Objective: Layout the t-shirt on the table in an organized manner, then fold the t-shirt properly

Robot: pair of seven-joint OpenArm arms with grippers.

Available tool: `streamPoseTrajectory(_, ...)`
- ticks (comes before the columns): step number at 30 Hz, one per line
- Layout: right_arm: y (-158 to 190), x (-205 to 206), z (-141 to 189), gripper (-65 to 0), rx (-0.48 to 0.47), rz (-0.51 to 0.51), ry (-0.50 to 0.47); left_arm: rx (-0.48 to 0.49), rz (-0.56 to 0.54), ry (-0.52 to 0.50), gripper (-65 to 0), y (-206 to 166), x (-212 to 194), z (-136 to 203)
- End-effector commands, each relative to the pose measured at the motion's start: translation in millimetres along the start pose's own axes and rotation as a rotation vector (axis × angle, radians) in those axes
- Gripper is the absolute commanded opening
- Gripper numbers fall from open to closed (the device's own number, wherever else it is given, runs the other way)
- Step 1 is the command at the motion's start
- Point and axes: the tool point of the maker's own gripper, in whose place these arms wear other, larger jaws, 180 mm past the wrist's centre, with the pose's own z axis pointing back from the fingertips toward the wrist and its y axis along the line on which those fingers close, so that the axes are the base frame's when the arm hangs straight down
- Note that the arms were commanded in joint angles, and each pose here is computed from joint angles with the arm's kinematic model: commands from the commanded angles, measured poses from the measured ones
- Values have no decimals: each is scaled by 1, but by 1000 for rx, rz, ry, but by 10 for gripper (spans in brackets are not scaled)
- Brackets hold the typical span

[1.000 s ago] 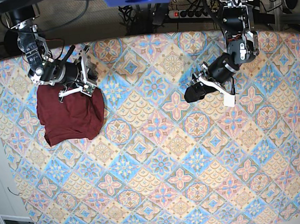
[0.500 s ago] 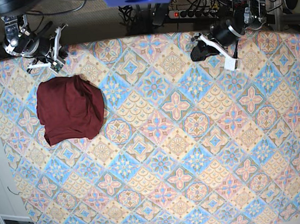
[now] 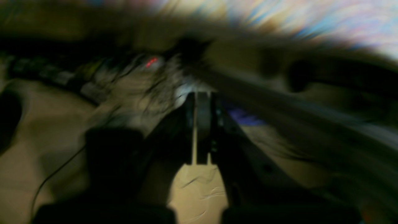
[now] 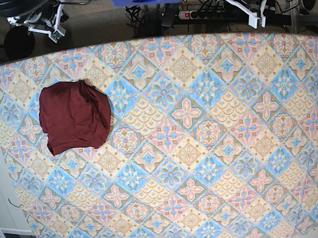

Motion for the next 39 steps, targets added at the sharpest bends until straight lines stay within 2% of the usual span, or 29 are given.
streamPoseTrajectory(1,-3,-14,-1,-650,6,-24,27,16,-15,-14,-650,5,-3,-3)
streamPoseTrajectory(4,-9,-46,-17,-650,25,-114,103,45,-50,34,-650,10,-33,-32)
streamPoseTrajectory(9,-34,-46,-45,-650,24,-226,107,59,-84,98,-650,17,-72,-75)
streamPoseTrajectory(12,-36,-57,-60,-650,40,-304,86,48,-80,119,-650,14,-85,-92)
streamPoseTrajectory(14,-25,-64,-77,-650,79,-331,85,46,-75,128,-650,13,-91,-106)
streamPoseTrajectory(17,-19,-69,-100,-650,102,-302,107,43,-80,128,-650,13,-98,-123)
streamPoseTrajectory(20,-7,-92,-119,-650,122,-321,157,34,-104,135,-650,9,-99,-140)
streamPoseTrajectory(23,42,-74,-154,-650,203,-410,89,30,-99,119,-650,3,-103,-153)
streamPoseTrajectory(25,55,-65,-166,-650,227,-454,56,32,-92,110,-650,-1,-99,-162)
streamPoseTrajectory(27,50,-59,-171,-650,213,-482,33,47,-82,125,-650,3,-97,-171)
streamPoseTrajectory(29,37,-60,-177,-650,138,-508,23,47,-59,148,-650,-3,-103,-178)
streamPoseTrajectory(32,20,-59,-180,-650,44,-526,-3,54,-57,110,-650,-6,-101,-186)
streamPoseTrajectory(36,-1,-42,-184,-650,-29,-522,-20,27,-191,121,-650,-19,-103,-196)
streamPoseTrajectory(39,12,-34,-190,-650,-7,-530,-30,15,-219,106,-650,-25,-106,-198)
